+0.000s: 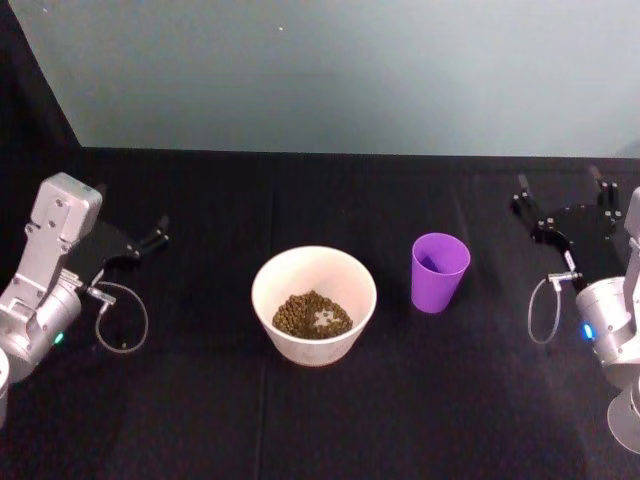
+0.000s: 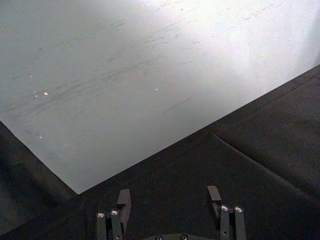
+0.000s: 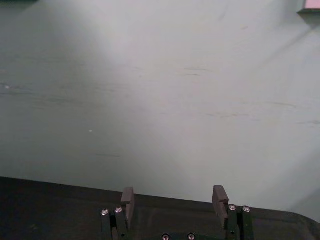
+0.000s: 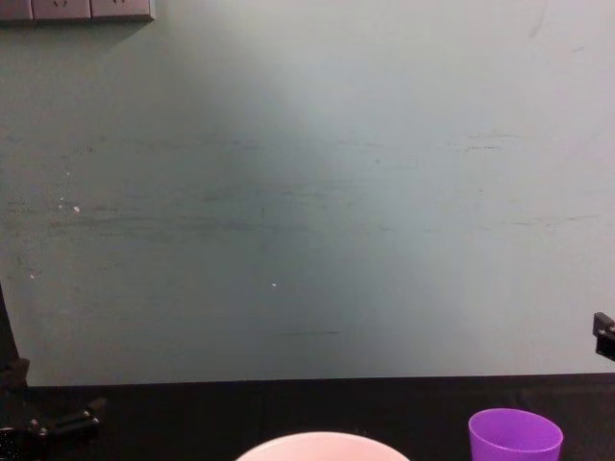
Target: Pick up the cup and pour the mung beans from the cup into the bowl.
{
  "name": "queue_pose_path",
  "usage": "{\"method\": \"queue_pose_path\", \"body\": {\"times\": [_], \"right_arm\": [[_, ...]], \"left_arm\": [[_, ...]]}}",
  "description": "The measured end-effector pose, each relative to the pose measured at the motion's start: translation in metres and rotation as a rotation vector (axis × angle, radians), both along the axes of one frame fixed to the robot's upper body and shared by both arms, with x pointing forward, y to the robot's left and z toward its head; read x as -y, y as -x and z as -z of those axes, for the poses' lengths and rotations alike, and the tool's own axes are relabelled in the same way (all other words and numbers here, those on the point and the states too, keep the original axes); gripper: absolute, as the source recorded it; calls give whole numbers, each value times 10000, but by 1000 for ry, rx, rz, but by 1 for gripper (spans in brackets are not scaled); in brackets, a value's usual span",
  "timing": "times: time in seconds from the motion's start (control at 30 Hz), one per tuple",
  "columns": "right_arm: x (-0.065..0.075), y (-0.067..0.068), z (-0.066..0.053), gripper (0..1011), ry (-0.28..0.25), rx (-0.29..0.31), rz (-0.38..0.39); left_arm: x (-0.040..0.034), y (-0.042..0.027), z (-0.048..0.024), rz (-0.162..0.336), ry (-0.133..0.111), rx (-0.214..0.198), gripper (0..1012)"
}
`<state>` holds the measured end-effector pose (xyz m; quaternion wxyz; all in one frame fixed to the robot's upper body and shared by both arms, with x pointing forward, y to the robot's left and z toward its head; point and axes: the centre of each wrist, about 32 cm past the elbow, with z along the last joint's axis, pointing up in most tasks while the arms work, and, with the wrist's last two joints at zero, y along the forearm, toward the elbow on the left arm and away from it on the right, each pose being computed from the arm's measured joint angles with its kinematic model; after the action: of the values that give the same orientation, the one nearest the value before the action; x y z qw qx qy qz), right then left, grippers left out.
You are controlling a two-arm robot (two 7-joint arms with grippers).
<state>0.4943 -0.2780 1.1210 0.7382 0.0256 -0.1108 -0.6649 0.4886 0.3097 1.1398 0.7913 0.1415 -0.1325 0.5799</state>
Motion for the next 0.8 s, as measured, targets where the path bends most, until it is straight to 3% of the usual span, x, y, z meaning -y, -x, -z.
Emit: {"method": "queue_pose_path", "body": {"times": [0.8], "right_arm": [[5, -20, 24, 1003, 11, -23, 8]], "left_arm": [[0, 0, 0, 0, 0, 0, 1000]]}}
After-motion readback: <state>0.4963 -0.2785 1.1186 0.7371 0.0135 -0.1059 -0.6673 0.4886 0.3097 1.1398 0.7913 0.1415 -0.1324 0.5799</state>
